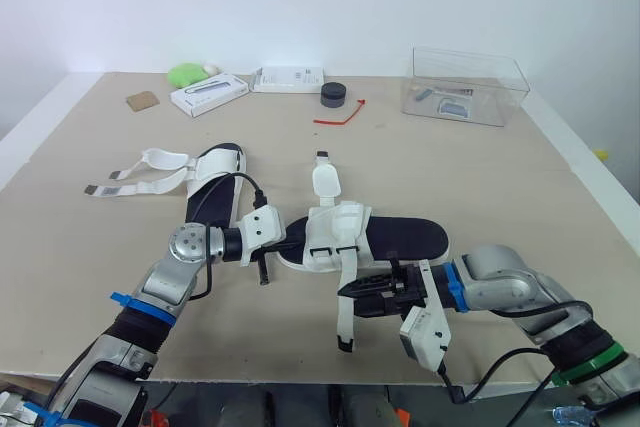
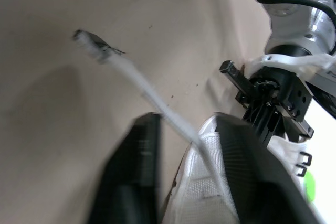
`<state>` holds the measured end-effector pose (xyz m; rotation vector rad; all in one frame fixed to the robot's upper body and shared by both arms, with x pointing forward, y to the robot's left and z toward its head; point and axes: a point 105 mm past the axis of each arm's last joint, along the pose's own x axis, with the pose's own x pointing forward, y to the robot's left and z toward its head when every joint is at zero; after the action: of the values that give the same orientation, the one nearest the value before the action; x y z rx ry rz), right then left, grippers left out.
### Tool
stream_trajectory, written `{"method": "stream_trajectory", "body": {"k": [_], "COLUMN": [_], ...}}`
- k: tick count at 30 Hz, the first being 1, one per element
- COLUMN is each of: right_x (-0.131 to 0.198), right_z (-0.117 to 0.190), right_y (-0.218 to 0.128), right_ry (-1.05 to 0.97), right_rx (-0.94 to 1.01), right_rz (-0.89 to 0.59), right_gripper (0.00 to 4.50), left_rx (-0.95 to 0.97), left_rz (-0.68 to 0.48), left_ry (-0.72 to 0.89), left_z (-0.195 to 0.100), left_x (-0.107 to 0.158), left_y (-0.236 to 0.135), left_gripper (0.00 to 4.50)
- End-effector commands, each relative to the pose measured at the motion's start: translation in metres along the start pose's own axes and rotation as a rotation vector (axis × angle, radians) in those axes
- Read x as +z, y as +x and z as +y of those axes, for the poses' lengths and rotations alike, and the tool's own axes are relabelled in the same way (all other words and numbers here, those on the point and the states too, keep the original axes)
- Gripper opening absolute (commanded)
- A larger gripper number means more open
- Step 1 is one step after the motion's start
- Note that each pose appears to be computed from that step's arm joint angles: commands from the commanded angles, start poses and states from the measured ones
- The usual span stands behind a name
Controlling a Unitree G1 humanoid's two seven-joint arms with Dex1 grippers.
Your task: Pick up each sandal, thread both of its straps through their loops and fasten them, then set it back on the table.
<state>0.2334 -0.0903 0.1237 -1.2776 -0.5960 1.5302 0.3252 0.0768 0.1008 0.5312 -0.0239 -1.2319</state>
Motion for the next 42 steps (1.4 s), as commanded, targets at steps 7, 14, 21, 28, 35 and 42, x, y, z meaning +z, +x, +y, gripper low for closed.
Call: {"method": "stream_trajectory", "body": {"k": [7, 14, 21, 28, 35, 42], "right_x": [0.008, -0.033, -0.065, -0.088, -0.101, -0.103], "right_z": [-0.045, -0.079, -0.084, -0.074, -0.059, -0.073], "right_y": [-0.005, -0.017, -0.025, -0.023, -0.024, -0.038], "right_ry": [0.491, 1.036, 1.296, 1.438, 1.502, 1.346], "right_rx": [-0.278, -0.562, -0.684, -0.678, -0.683, -0.756], "right_rz": [-0.106, -0.042, 0.043, 0.145, 0.227, 0.272], "right_gripper": [0.05, 0.05, 0.05, 0.05, 0.55, 3.22], "left_rx": [-0.011, -0.013, -0.014, -0.009, -0.004, -0.002], "left_rz": [0.096, 0.098, 0.092, 0.092, 0.099, 0.107], "left_ry": [-0.037, -0.038, -0.036, -0.042, -0.044, -0.046], "left_z": [-0.006, -0.005, -0.004, -0.006, -0.007, -0.008], "left_x": [-0.023, -0.024, -0.023, -0.024, -0.025, -0.026], "left_y": [-0.004, -0.003, 0.0, -0.001, -0.004, -0.006], "left_gripper": [0.0, 0.0, 0.0, 0.0, 0.0, 0.0]}}
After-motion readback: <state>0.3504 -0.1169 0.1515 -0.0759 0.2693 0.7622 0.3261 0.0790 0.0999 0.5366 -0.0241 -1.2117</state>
